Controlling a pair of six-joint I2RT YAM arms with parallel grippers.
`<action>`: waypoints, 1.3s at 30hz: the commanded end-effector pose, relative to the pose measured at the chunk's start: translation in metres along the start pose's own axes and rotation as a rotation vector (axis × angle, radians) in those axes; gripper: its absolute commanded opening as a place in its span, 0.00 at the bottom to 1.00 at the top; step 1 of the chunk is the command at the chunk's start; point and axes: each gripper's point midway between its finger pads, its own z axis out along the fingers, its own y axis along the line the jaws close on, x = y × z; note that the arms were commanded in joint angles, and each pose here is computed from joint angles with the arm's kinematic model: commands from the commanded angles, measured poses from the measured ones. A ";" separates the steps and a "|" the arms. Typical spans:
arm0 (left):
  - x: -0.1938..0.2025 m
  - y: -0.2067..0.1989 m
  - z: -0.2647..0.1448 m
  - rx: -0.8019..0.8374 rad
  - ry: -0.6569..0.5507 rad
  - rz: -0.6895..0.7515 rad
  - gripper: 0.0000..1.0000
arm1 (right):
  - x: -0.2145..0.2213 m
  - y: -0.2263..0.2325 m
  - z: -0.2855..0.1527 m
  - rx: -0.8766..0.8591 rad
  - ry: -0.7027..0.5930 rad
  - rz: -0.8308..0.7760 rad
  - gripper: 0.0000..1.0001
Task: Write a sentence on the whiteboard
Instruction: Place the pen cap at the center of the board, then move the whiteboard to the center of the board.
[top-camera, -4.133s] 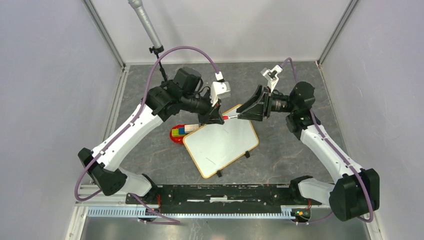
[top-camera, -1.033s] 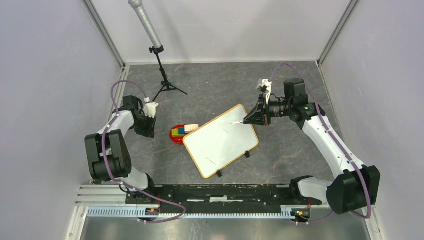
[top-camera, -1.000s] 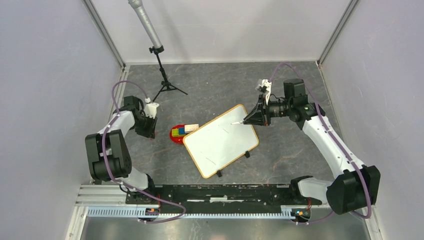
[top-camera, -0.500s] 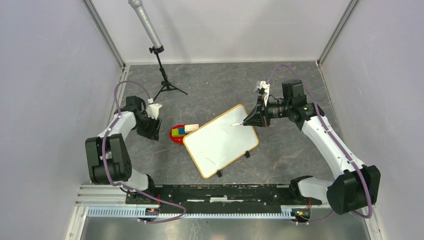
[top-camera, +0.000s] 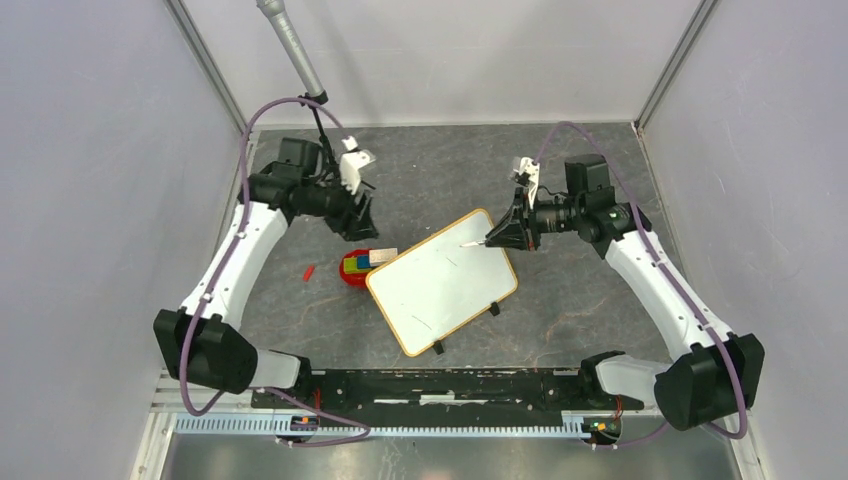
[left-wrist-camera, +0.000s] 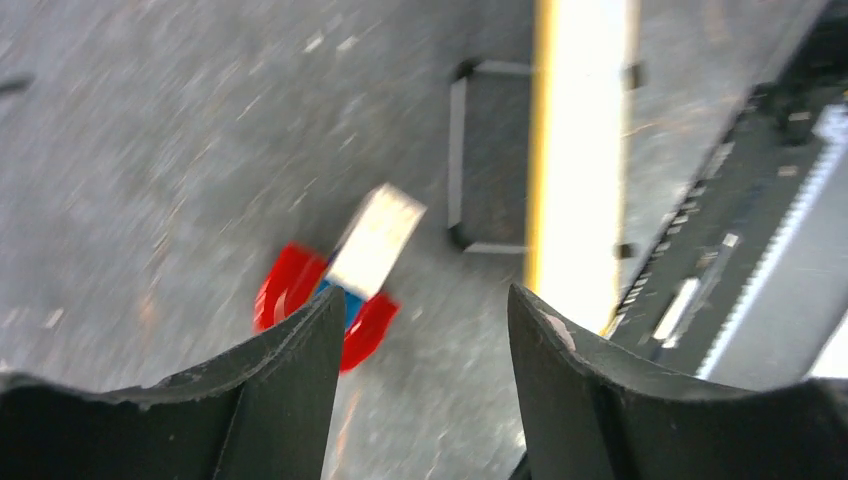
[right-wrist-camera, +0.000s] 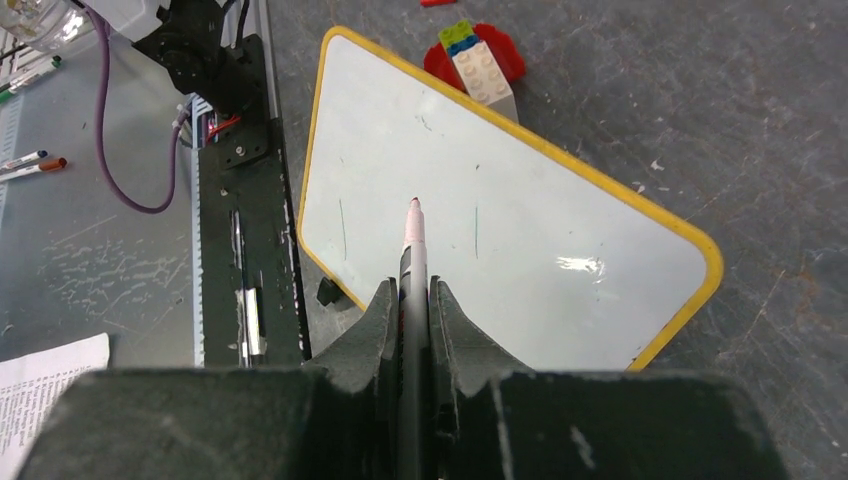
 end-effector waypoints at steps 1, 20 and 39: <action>-0.051 -0.058 0.015 0.220 -0.104 -0.055 0.67 | -0.046 0.004 -0.016 0.039 -0.093 -0.101 0.00; -0.074 -0.112 0.119 0.502 0.045 -0.100 0.47 | -0.055 0.005 -0.030 0.080 -0.136 -0.128 0.00; -0.069 -0.139 0.153 0.540 0.122 -0.056 0.16 | -0.041 0.009 -0.028 0.049 -0.095 -0.109 0.00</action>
